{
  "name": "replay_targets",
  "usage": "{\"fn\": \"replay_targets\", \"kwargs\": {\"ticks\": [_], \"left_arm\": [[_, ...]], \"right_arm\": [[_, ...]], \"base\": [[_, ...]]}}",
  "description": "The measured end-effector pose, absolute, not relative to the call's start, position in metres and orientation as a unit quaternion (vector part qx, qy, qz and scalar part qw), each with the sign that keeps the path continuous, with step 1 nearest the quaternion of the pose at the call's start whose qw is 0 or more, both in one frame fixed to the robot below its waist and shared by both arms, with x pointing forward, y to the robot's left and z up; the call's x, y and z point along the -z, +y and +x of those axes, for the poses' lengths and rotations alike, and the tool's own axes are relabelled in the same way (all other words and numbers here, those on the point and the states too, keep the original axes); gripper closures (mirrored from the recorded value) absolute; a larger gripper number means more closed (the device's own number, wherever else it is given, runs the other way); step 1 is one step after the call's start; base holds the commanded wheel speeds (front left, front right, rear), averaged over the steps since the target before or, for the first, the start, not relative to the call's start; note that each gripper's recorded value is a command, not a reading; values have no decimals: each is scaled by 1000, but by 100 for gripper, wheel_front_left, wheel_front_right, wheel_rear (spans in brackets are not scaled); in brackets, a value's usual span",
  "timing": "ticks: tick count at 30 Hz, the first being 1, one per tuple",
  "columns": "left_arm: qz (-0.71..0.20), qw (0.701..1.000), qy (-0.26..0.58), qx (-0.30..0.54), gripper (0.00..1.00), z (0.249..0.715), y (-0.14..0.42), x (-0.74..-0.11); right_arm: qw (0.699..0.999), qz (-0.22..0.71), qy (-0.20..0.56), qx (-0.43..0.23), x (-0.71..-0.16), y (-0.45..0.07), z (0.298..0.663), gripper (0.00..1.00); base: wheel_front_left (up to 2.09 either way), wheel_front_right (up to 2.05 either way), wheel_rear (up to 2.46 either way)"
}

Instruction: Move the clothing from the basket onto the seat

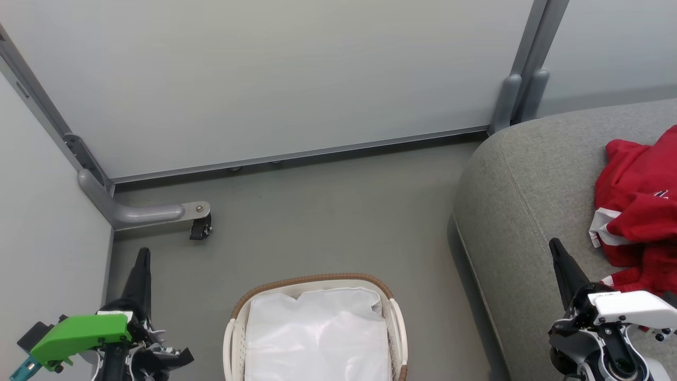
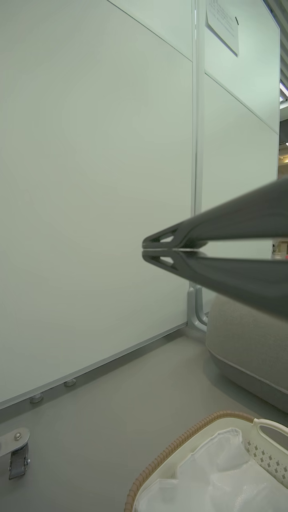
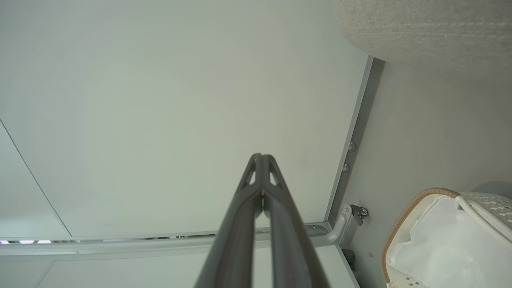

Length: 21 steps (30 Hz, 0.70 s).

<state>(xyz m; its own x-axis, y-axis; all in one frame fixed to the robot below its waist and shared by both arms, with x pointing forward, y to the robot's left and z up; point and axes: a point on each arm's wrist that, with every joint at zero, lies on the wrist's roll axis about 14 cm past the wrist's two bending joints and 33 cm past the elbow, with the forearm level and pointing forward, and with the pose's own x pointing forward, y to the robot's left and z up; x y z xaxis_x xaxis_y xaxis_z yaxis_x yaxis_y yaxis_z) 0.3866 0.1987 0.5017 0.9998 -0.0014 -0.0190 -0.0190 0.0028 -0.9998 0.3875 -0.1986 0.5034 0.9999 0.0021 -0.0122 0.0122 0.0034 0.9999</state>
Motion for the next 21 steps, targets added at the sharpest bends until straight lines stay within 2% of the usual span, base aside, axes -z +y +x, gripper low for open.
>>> {"fn": "replay_targets", "kwargs": {"ticks": [21], "left_arm": [[-709, 705, 4, -4, 100, 388, 199, -504]], "right_arm": [[705, 709, 4, 3, -504, -199, 388, 100]], "base": [[0, 0, 0]]}}
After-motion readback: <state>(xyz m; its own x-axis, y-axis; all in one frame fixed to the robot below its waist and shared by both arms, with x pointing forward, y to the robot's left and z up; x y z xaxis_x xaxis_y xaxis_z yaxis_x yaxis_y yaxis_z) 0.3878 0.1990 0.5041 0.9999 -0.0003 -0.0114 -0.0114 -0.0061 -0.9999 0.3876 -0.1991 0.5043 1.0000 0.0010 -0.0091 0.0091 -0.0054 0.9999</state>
